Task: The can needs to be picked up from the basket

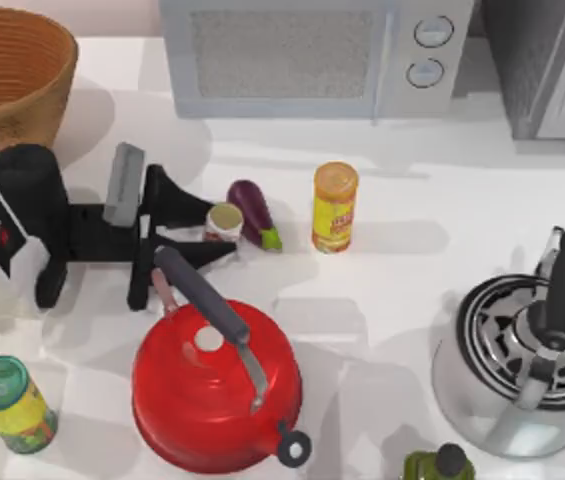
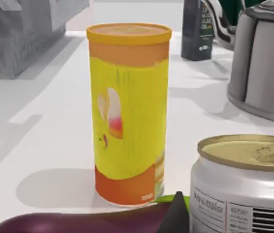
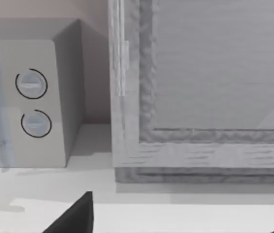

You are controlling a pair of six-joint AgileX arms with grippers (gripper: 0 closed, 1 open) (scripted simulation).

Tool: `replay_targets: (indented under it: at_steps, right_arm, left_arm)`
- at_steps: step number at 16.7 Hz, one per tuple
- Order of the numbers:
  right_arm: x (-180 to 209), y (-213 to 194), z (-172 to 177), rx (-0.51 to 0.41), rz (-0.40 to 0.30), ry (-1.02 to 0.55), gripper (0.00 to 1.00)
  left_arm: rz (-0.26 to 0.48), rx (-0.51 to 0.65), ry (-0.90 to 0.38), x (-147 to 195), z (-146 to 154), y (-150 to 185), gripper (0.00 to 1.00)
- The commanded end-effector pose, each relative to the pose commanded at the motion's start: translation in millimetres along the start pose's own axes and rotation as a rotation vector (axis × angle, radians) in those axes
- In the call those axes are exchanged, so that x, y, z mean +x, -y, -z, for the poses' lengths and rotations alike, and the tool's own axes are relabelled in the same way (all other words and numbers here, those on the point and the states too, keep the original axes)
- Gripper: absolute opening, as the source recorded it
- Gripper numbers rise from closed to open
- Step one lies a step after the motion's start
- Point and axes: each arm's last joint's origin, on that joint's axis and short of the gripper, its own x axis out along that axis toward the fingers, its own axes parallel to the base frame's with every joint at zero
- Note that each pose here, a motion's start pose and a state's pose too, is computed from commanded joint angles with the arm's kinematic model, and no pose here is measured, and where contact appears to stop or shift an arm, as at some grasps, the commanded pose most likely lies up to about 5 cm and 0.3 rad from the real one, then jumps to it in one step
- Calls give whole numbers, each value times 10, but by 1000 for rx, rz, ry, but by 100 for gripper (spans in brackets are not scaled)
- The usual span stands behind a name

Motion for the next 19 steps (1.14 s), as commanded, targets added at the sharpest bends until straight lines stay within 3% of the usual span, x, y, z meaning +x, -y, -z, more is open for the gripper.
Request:
replay_targets:
  at_steps: [13, 19]
  right_arm:
    - [0, 0, 0, 0, 0, 0, 100]
    - [0, 0, 0, 0, 0, 0, 100]
  left_arm:
    - [0, 0, 0, 0, 0, 0, 98]
    - [0, 0, 0, 0, 0, 0, 100]
